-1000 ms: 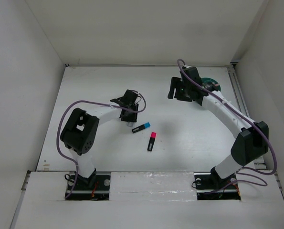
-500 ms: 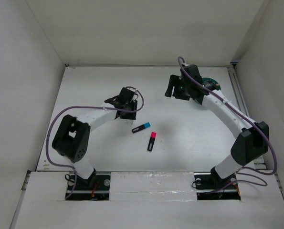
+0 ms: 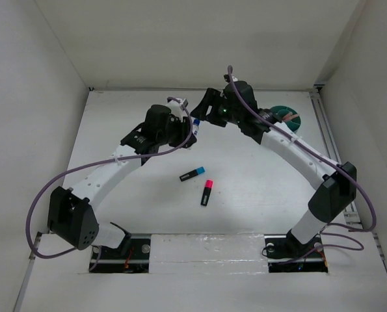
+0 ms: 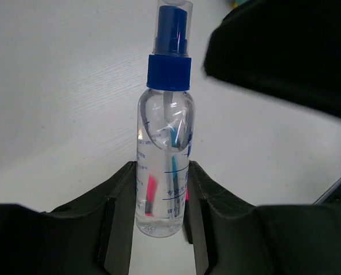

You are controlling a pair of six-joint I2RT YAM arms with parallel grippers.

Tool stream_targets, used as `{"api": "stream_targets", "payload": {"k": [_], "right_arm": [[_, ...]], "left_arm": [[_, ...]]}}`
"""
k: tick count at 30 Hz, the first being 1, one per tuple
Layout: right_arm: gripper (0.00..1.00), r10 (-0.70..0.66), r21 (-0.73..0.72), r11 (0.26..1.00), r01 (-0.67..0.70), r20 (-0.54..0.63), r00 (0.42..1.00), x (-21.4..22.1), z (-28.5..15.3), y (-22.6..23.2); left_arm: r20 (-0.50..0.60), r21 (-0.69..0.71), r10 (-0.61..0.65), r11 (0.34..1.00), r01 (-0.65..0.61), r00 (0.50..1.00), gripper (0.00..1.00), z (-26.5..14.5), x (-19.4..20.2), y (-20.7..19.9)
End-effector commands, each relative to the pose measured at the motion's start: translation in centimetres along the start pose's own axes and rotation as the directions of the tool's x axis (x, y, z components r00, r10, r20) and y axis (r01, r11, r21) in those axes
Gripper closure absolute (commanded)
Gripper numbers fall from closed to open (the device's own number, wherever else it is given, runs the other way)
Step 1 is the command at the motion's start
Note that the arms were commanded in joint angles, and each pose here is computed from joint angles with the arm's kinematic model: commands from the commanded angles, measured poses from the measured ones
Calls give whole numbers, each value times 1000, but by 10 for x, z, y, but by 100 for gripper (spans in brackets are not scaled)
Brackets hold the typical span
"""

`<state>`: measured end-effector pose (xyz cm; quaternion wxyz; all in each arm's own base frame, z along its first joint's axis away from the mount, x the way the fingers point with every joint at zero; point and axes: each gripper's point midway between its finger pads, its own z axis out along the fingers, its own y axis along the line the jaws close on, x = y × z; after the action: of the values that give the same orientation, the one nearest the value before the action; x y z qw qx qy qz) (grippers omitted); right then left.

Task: Sort the stationery into containers
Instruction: Pass the stationery from the left arm to the right

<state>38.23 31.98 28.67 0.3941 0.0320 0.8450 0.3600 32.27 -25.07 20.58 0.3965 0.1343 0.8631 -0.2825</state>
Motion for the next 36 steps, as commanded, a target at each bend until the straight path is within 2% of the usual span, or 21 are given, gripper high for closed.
{"api": "stream_targets", "payload": {"k": [1,12,17,20,33,36], "right_arm": [[30,39,-175,984,-24,80,996,-18,-12,61],[30,77,-117,991,-61,139,987,-2,-17,55],[31,84,-45,996,-77,180,980,-6,-21,46],[31,84,-50,996,-75,191,978,-10,-24,52],[51,80,-40,997,-72,246,966,-29,-11,44],[51,73,-38,997,-66,246,967,-31,-9,42]], "left_arm": [[174,106,58,991,-77,983,100,-35,-62,-39],[208,125,63,988,-91,976,100,-50,-78,-49],[225,96,54,992,-77,973,100,-51,-80,-44],[229,86,53,993,-75,972,100,-51,-81,-42],[221,109,63,990,-89,973,100,-53,-77,-46],[218,119,64,989,-91,974,100,-53,-76,-47]]}}
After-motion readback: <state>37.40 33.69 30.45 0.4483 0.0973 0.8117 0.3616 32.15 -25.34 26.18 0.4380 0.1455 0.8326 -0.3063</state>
